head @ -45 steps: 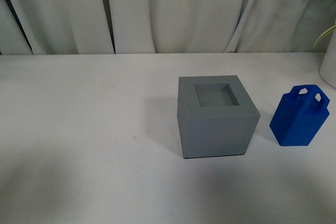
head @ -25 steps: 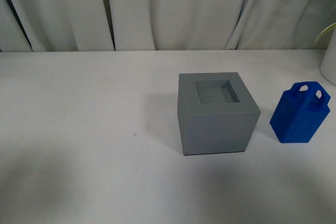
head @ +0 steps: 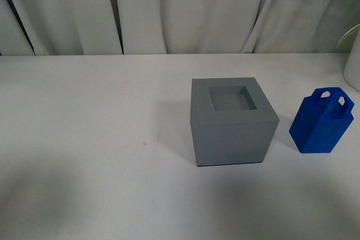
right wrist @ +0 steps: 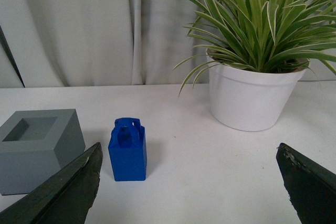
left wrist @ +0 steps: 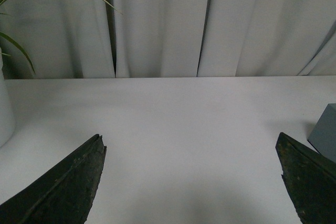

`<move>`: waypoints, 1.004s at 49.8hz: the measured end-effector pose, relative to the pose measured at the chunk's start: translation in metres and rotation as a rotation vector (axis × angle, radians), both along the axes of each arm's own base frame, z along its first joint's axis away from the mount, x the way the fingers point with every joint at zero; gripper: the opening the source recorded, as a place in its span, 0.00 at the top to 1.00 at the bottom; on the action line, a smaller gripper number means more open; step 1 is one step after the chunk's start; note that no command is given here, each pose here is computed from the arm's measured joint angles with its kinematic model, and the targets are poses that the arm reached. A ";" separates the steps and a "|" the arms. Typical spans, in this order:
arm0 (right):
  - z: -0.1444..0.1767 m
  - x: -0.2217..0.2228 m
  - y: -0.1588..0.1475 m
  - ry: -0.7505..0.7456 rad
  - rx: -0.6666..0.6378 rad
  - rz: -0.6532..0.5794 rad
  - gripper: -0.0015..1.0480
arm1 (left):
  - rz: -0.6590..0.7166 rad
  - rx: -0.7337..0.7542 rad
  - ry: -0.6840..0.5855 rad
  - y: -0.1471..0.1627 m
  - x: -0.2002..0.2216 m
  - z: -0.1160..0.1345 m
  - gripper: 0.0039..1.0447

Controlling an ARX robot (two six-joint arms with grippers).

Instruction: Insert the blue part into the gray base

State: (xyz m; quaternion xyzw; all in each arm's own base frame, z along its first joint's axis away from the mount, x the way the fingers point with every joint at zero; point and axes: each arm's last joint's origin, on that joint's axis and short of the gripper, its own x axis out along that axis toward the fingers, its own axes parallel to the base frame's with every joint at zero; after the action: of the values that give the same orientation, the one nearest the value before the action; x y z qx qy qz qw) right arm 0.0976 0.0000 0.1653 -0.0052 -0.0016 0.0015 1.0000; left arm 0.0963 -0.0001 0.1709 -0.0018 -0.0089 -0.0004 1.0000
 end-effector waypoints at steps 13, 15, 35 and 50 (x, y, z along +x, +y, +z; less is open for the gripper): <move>-0.001 0.004 0.000 0.169 0.030 -0.019 0.07 | 0.000 0.000 0.000 0.000 0.000 0.000 0.06; 0.001 0.007 -0.001 0.193 0.041 -0.005 0.07 | 0.000 0.000 0.000 0.000 0.000 0.000 0.06; 0.065 0.100 -0.011 0.354 -0.050 0.366 0.07 | 0.000 0.000 0.000 0.000 0.000 0.000 0.06; 0.092 0.191 -0.009 0.598 -0.385 0.606 0.07 | 0.000 0.000 0.000 0.000 0.000 0.000 0.06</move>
State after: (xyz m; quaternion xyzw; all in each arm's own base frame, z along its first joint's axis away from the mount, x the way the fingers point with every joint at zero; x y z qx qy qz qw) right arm 0.2882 -0.0085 0.2575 -0.1895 0.2854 0.2950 0.8920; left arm 0.0963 -0.0001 0.1709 -0.0018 -0.0089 -0.0004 1.0000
